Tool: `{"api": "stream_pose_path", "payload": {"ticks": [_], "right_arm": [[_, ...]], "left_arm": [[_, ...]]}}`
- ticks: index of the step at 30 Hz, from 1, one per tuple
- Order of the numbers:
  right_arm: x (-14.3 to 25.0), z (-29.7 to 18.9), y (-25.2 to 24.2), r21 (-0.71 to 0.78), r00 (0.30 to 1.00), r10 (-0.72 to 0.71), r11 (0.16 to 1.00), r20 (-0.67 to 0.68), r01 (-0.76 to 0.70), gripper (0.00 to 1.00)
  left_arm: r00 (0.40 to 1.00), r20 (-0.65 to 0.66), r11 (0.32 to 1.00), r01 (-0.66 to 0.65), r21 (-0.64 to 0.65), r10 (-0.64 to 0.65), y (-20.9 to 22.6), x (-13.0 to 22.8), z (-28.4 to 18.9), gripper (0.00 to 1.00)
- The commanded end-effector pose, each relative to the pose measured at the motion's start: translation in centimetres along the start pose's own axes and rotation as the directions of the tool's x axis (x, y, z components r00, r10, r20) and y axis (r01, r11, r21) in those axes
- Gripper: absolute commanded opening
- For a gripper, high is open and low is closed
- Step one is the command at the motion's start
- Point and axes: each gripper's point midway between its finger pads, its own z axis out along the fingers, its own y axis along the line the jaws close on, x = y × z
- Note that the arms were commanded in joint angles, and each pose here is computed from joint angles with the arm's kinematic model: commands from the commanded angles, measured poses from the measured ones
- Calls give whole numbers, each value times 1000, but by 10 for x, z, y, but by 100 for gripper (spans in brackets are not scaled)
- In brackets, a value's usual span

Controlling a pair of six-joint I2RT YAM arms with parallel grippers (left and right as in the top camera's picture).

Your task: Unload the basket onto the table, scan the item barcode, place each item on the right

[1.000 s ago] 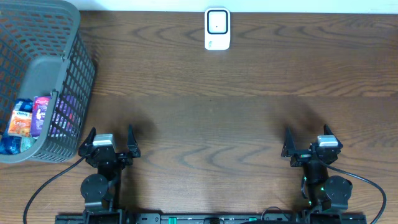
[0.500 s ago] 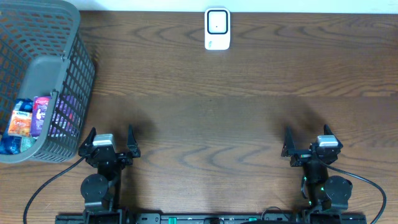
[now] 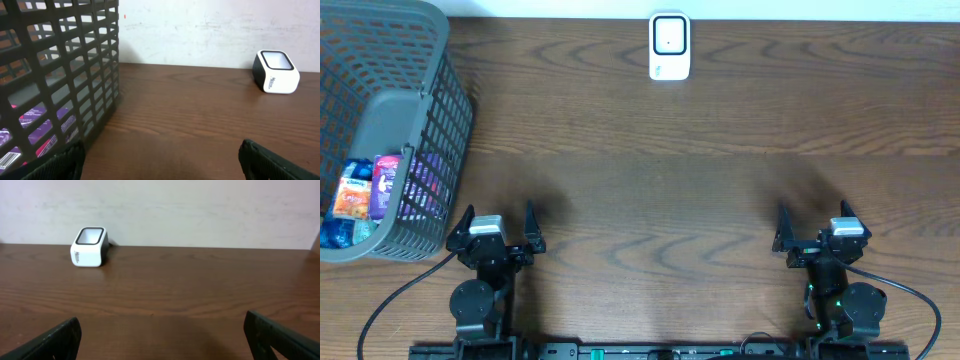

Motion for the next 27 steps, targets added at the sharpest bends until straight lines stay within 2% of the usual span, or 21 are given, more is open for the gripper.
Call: {"api": "stream_pose_path", "payload": {"ticks": [1, 16, 17, 20, 25, 27], "right_arm": [[0, 0, 0, -2, 1000, -15, 1000, 1, 15, 99], [0, 0, 0, -2, 1000, -15, 1000, 1, 15, 99], [0, 0, 0, -2, 1000, -15, 1000, 1, 15, 99], [0, 0, 0, -2, 1000, -15, 1000, 1, 15, 99], [0, 0, 0, -2, 1000, -15, 1000, 1, 15, 99], [0, 0, 0, -2, 1000, -15, 1000, 1, 15, 99]], "left_arm": [[998, -55, 1000, -14, -22, 12, 4, 15, 0, 98], [999, -51, 1000, 1, -5, -1, 1, 14, 0, 98], [998, -52, 1000, 19, 12, -19, -2, 15, 0, 98], [981, -61, 974, 190, 120, -184, -22, 11, -1, 98], [922, -86, 861, 384, 332, -378, -58, -12, -10, 98], [909, -97, 841, 413, 349, -407, -61, -14, -11, 98]]}}
